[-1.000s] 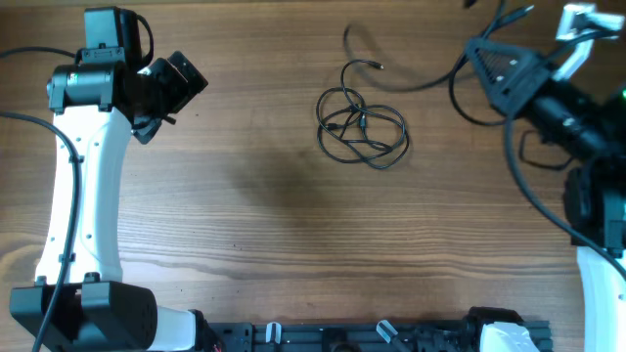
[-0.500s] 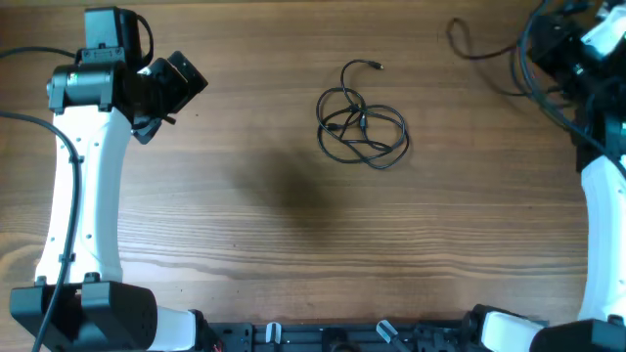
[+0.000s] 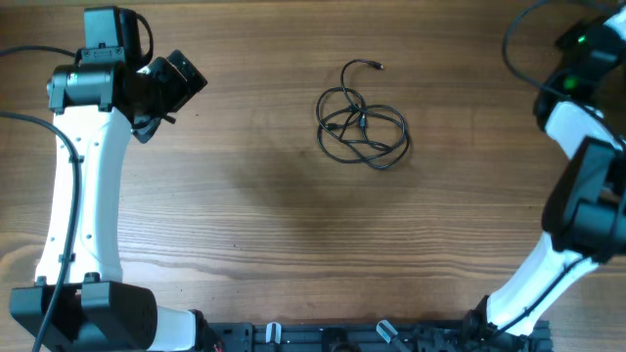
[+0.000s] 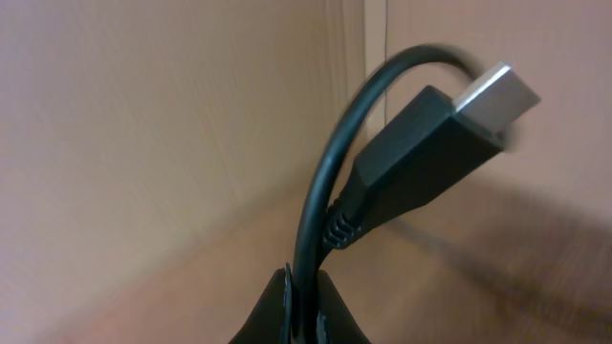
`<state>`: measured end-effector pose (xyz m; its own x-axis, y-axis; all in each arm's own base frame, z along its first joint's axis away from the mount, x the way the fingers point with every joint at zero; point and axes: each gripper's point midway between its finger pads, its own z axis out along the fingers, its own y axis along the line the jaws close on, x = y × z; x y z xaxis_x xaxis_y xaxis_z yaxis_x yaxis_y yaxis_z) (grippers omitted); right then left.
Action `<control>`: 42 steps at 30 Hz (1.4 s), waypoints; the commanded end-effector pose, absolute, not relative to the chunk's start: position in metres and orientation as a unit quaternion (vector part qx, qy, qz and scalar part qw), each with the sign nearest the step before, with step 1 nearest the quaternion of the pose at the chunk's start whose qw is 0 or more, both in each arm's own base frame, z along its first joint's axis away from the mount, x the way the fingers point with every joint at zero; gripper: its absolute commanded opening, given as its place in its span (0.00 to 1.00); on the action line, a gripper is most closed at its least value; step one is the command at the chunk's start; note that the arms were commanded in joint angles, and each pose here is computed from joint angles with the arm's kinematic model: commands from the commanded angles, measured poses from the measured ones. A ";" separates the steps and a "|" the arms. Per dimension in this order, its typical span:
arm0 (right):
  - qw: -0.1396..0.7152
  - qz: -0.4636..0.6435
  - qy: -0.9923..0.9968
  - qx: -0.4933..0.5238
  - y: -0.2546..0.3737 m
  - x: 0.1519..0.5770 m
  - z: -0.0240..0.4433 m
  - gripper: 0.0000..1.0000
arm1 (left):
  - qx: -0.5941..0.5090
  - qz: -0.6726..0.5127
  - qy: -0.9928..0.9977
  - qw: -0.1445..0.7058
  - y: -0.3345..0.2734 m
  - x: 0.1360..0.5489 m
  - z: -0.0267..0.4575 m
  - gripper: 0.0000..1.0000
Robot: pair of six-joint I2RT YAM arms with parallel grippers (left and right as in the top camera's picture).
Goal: Untangle cables
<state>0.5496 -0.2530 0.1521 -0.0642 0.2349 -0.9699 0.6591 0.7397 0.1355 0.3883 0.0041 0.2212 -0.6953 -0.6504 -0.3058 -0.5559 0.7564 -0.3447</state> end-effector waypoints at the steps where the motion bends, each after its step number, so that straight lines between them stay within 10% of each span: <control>1: 0.557 -0.185 0.743 0.322 -0.252 0.546 0.104 0.07 | -0.325 -0.107 0.914 0.217 0.006 0.390 0.225 1.00; 4: 0.565 -0.184 0.738 0.321 -0.252 0.546 0.111 0.33 | -0.325 -0.107 0.914 0.218 0.006 0.390 0.225 1.00; 6: 0.551 -0.175 0.752 0.316 -0.250 0.545 0.103 0.89 | -0.325 -0.107 0.914 0.218 0.006 0.390 0.225 1.00; 7: 0.541 -0.167 0.763 0.312 -0.246 0.545 0.097 1.00 | -0.325 -0.107 0.914 0.218 0.006 0.390 0.225 1.00; 19: 0.516 0.043 0.797 0.310 -0.160 0.488 0.237 1.00 | -0.325 -0.106 0.914 0.217 0.006 0.390 0.225 1.00; 24: 0.361 0.301 0.856 0.214 -0.034 0.452 0.219 1.00 | -0.325 -0.105 0.916 0.211 0.006 0.387 0.223 1.00; 30: 0.185 0.292 0.938 0.010 0.072 0.372 0.163 1.00 | -0.297 -0.104 0.927 0.202 -0.010 0.383 0.221 1.00; 42: 0.246 0.253 0.891 -0.287 0.144 0.354 0.101 0.90 | -0.291 -0.108 0.927 0.209 -0.014 0.387 0.223 1.00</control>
<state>0.3574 0.1379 0.1137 -0.7684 -0.3297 -0.5485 -0.5702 0.7420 0.3527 0.3855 -0.0147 0.2198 -0.7373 -0.6031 -0.3043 -0.5116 0.7927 -0.3313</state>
